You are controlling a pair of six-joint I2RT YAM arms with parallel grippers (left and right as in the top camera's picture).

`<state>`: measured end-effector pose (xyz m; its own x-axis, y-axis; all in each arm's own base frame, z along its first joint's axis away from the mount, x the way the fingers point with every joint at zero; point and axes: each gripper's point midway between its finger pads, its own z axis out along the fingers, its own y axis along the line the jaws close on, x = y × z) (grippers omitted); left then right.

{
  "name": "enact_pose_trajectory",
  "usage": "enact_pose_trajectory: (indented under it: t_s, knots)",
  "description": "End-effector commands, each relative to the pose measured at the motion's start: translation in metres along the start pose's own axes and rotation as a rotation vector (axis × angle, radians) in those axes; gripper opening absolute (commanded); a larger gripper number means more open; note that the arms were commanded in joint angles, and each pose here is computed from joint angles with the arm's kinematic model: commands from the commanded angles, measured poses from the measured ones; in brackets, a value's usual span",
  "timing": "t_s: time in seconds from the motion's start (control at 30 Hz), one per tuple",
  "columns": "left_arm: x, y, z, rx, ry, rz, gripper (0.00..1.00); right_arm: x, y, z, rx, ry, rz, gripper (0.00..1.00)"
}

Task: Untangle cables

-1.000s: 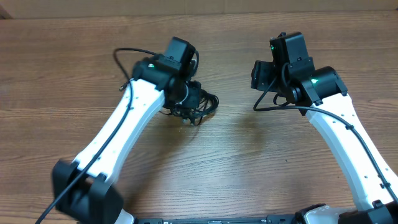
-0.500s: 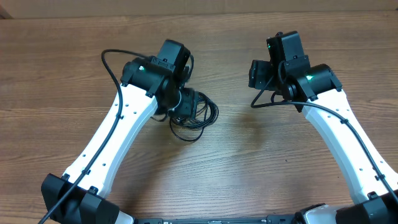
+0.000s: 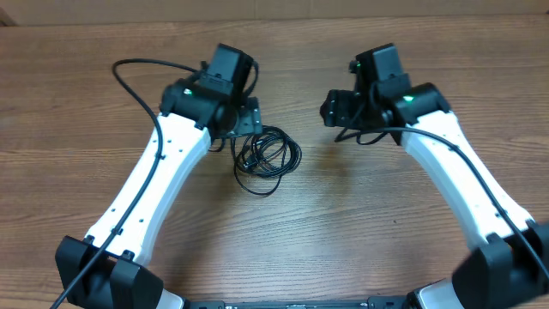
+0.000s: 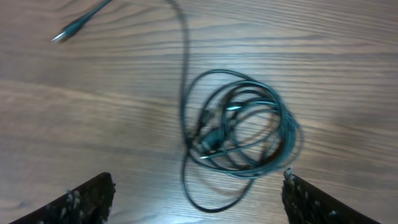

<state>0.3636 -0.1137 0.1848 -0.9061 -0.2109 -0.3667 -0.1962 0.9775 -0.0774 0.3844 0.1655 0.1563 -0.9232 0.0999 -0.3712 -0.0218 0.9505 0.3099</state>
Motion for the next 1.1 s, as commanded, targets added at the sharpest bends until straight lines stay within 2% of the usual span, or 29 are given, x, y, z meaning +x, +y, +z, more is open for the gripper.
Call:
enact_pose_trajectory:
  t_s: [0.0,0.1,0.37,0.57,0.67,0.77,0.83,0.87,0.9,0.93,1.07]
  knots:
    - [-0.001,0.024,0.007,-0.060,0.024,-0.074,0.90,0.023,0.013,0.037,-0.015,0.098,-0.046,0.72]
    - [0.002,0.033,0.008,-0.059,0.059,-0.101,0.95,0.028,0.014,0.064,0.030,0.111,-0.074,0.72]
    - [0.004,0.034,0.009,-0.042,0.082,-0.115,0.99,0.039,0.021,0.120,0.078,0.113,-0.101,0.72]
    - [0.006,0.031,0.008,-0.022,0.095,-0.115,1.00,0.052,0.026,0.145,0.096,0.133,-0.136,0.72]
    - [0.006,0.031,0.008,-0.022,0.095,-0.115,1.00,0.061,0.026,0.151,0.109,0.156,-0.148,0.68]
    - [0.007,0.029,0.008,-0.015,0.099,-0.115,1.00,0.070,0.024,0.153,0.124,0.187,-0.153,0.60]
    - [0.008,0.028,0.008,-0.006,0.104,-0.113,1.00,0.074,0.020,0.152,0.144,0.200,-0.155,0.45]
    - [0.008,0.028,0.008,-0.005,0.104,-0.113,1.00,0.074,0.017,0.152,0.162,0.201,-0.156,0.35]
    - [0.008,0.028,0.008,-0.006,0.104,-0.113,1.00,0.074,0.013,0.151,0.180,0.201,-0.158,0.15]
    - [0.007,0.028,0.008,-0.005,0.103,-0.113,1.00,0.074,0.010,0.150,0.197,0.200,-0.159,0.04]
    - [0.008,0.027,0.009,-0.001,0.104,-0.112,1.00,0.068,0.015,0.140,0.195,0.202,-0.159,0.04]
